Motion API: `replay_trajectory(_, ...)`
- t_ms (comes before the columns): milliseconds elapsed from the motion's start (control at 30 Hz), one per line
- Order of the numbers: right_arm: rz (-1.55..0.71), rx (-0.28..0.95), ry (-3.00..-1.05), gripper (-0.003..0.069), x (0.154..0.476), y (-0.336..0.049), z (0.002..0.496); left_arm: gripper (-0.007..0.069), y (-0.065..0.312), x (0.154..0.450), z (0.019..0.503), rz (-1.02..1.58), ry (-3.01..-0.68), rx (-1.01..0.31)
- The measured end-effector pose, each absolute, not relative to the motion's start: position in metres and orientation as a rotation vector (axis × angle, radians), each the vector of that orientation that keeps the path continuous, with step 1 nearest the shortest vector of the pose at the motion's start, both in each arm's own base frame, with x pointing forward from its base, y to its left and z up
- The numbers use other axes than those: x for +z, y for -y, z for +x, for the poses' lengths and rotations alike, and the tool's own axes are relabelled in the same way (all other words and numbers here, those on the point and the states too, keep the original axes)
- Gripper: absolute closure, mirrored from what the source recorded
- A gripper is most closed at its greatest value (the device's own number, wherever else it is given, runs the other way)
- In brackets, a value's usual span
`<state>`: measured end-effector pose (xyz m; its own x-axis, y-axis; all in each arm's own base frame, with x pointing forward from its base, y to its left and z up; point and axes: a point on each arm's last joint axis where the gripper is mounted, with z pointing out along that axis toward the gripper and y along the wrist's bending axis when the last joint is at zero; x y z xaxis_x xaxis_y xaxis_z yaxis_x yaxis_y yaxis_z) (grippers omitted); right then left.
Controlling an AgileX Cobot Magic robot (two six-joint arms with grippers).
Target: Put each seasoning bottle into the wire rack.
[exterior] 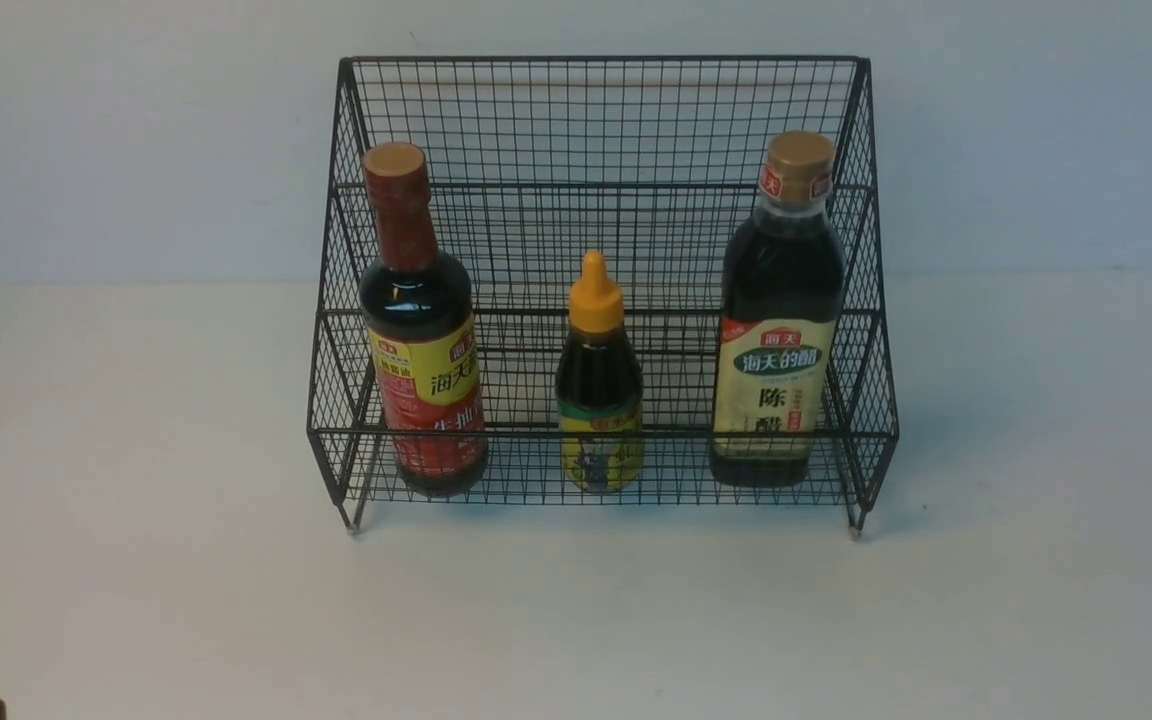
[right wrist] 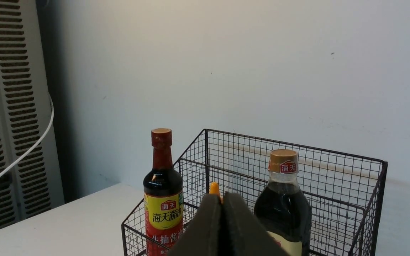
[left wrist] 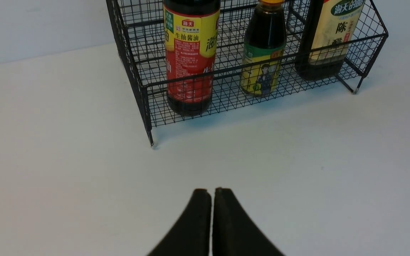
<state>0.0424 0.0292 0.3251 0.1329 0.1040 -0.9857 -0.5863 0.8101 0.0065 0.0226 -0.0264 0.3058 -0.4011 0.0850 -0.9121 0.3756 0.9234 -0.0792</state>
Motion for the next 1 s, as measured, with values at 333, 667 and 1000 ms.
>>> replay_trajectory(333,-0.430,0.530,-1.361,0.0673,0.322,-0.029,0.042,0.0629,0.027,0.306,0.023,0.332,-1.971,-0.332)
replay_trajectory(667,-0.277,0.366,-1.476,0.0673,0.267,-0.021,0.046,0.0629,0.027,0.306,0.022,0.332,-1.971,-0.336)
replay_trajectory(1000,-0.087,0.148,-1.593,0.0673,0.225,-0.007,0.054,0.0629,0.027,0.306,0.022,0.333,-1.975,-0.341)
